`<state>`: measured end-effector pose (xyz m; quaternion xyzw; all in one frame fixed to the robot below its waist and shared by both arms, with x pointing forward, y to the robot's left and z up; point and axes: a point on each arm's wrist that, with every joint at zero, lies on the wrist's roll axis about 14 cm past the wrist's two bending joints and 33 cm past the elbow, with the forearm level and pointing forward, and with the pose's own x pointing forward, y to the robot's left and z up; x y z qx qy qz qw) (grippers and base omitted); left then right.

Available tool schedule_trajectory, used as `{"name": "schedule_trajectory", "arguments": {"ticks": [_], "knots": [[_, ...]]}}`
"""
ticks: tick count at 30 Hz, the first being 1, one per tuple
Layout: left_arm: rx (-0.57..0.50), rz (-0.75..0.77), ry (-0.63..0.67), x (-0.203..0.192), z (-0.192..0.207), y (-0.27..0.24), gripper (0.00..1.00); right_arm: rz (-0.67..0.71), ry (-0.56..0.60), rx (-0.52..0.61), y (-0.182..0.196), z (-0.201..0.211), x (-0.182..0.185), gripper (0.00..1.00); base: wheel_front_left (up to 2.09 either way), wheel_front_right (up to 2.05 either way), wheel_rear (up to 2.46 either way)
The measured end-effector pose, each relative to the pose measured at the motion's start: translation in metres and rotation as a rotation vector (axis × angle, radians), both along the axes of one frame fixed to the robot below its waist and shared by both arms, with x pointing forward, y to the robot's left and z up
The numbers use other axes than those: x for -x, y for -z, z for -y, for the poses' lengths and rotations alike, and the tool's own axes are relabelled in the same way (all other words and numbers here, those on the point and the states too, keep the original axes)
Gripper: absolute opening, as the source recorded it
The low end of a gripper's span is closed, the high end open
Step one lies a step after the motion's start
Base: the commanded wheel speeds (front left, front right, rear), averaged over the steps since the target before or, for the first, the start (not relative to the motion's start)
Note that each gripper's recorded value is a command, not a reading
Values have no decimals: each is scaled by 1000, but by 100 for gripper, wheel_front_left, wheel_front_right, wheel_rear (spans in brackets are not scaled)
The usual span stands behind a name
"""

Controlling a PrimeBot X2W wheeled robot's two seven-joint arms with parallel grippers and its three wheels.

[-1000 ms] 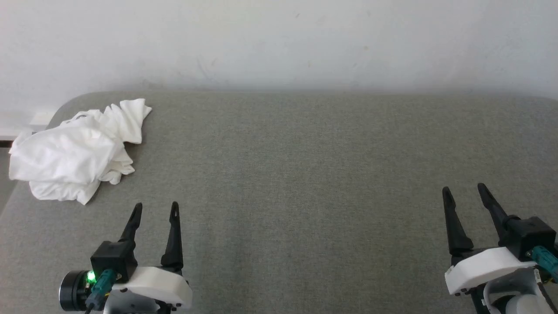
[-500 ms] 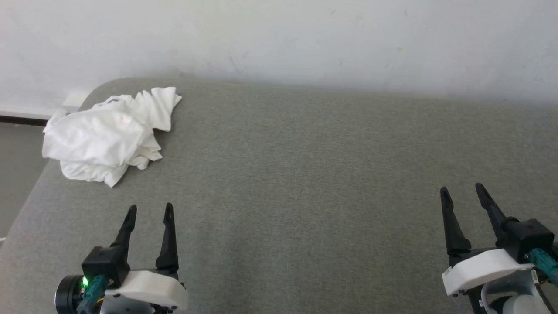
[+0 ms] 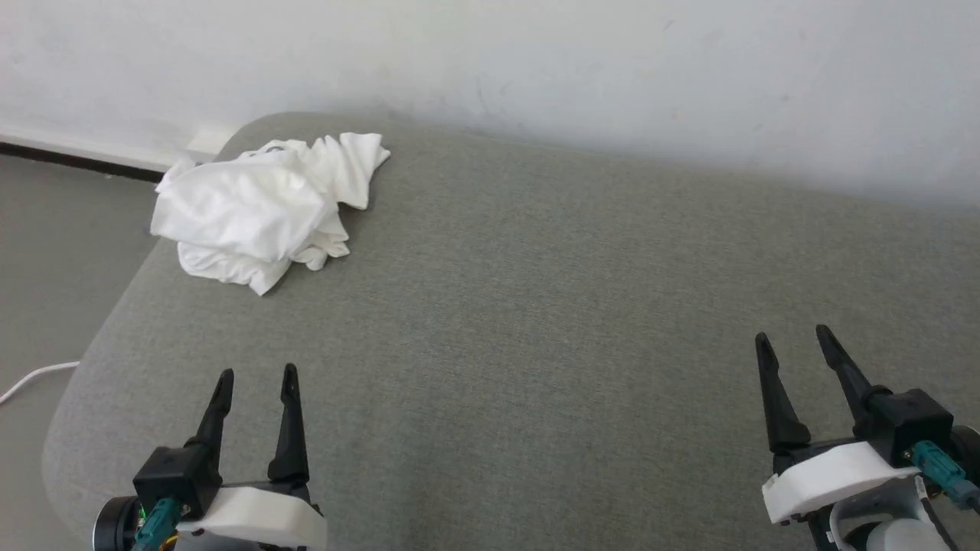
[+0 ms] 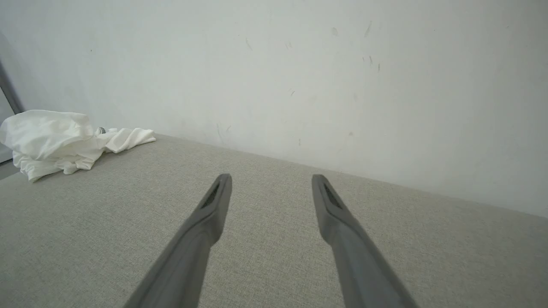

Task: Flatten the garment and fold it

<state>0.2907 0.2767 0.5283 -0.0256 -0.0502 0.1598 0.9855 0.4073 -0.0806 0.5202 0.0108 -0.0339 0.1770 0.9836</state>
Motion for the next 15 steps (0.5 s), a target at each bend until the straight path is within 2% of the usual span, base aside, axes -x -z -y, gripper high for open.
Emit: {"name": "schedule_trajectory", "arguments": {"ticks": [15], "knots": [[12,22,-141,43,-32,0,100,2,-145,-23,2,-52,-2,100,0,0,0]]}}
